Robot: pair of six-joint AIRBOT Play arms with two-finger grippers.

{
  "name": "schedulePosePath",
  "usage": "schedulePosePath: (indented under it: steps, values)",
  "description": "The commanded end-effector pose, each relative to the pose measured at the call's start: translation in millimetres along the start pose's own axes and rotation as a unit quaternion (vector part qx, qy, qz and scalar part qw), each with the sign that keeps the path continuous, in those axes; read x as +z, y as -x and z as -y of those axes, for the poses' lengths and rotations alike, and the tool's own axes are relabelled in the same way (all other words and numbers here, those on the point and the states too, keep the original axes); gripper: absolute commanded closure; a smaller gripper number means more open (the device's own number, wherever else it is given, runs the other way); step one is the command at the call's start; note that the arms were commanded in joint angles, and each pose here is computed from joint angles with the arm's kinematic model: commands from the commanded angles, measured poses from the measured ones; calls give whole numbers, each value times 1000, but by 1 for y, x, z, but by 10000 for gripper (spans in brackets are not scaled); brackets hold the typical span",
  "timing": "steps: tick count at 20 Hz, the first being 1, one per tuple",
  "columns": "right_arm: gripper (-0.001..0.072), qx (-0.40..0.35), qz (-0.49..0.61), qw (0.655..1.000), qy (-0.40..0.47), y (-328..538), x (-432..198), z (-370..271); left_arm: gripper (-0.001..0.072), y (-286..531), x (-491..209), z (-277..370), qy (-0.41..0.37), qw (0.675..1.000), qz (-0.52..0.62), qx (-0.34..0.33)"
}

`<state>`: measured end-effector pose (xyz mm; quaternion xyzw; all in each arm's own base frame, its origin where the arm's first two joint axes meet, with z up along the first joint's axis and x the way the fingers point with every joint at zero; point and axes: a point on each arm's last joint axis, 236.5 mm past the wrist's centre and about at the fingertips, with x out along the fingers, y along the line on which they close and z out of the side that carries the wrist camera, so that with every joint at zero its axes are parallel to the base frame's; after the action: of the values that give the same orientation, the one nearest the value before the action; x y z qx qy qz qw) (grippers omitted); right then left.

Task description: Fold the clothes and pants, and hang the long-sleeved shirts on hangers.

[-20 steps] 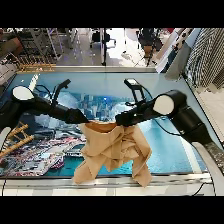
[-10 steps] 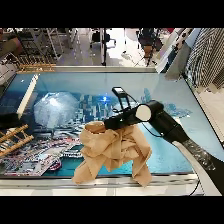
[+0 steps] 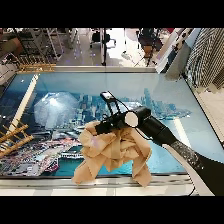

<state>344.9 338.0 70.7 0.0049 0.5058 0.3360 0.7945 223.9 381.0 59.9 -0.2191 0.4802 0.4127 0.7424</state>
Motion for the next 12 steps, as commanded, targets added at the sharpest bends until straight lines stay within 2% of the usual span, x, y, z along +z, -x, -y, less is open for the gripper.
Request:
schedulePosePath:
  steps: [1, 8, 9, 10, 11, 12]
  values:
    - [688, -3, 6, 1000, 4, -1, 3, 0, 422, -63, 4, 5, 8, 1000, -11, -19]
    - [688, 6, 7, 1000, -14, -1, 3, -4, 433, -115, 17, 12, 6, 1000, 16, -21]
    - [688, 6, 7, 1000, -14, -1, 3, -4, 508, -116, 21, 12, 6, 999, 24, -21]
    - [688, 5, 7, 1000, -14, -1, 3, -4, 620, -115, 24, 12, 6, 999, 30, -21]
    - [688, 5, 7, 1000, -14, -1, 3, -4, 687, -116, 25, 12, 6, 999, 32, -20]
    - [688, 6, 7, 1000, -14, -1, 3, -4, 696, -115, 25, 12, 6, 999, 33, -20]
